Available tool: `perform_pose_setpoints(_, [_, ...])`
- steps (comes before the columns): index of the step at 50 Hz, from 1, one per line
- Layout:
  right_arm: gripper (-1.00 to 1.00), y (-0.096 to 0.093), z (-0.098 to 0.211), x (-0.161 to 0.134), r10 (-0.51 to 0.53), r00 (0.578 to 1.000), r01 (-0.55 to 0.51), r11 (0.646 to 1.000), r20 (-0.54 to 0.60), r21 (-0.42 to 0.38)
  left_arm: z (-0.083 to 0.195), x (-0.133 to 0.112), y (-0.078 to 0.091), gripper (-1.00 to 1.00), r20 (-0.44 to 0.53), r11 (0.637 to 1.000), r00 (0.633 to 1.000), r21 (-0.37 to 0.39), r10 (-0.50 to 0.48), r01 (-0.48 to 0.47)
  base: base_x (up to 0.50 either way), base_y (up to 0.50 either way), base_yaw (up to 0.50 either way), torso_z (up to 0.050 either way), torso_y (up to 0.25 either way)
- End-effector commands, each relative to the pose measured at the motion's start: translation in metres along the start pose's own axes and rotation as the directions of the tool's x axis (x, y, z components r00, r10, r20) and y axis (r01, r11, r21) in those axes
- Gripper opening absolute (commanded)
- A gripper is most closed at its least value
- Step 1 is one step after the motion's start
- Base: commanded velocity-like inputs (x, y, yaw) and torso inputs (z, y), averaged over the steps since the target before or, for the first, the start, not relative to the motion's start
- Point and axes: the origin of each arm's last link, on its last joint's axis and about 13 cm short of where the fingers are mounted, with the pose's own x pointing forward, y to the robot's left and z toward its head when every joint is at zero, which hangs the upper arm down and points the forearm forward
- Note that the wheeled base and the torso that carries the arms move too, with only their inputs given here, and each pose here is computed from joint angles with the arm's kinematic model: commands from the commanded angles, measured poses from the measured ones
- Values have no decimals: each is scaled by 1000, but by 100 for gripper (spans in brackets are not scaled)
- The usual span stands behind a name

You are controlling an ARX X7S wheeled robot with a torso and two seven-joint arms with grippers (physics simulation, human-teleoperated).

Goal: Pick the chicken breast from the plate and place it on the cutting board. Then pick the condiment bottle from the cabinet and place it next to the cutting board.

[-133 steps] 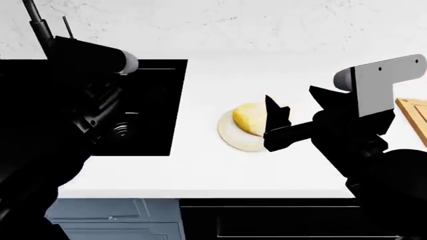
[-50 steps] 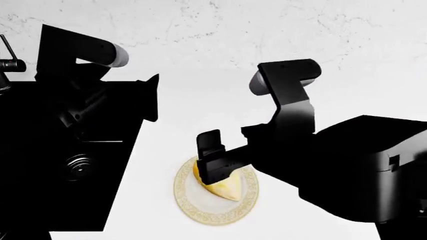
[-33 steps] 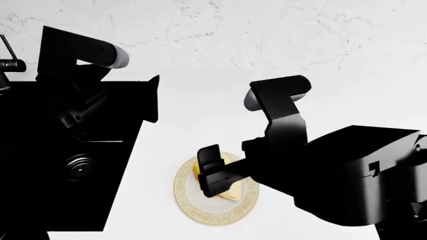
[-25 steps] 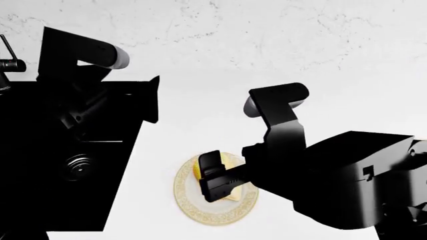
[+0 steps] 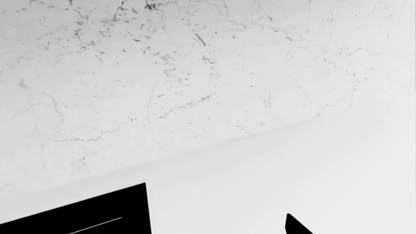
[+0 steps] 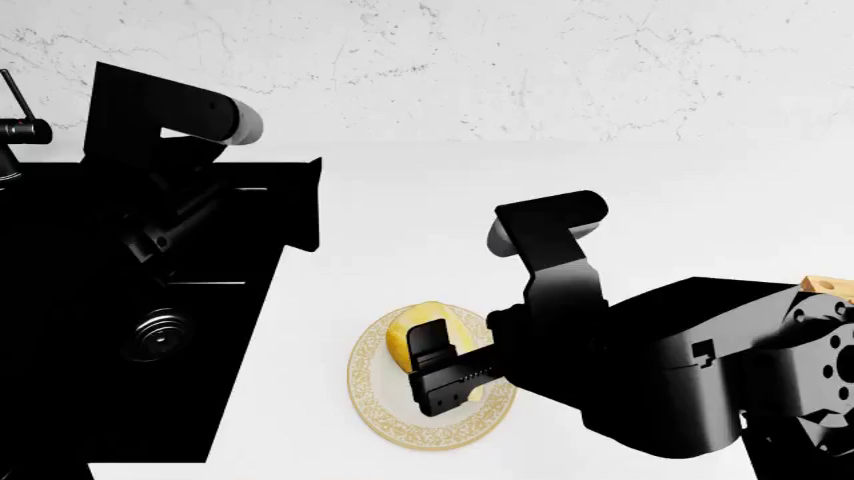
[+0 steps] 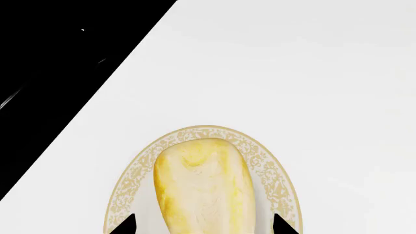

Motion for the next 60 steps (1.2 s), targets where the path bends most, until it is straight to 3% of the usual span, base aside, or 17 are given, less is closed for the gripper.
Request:
perform_pose_setpoints(1, [100, -5, -2, 8, -1, 1000, 1, 1000, -23, -1, -2, 1, 0, 100, -4, 1000, 1000, -2, -2, 2, 0, 0, 0, 0, 0])
perform_pose_setpoints(60, [100, -10, -12, 31, 43, 994, -41, 999, -99, 22, -6, 2, -1, 100, -14, 1000, 1000, -12, -4, 4, 0, 0, 0, 0, 0])
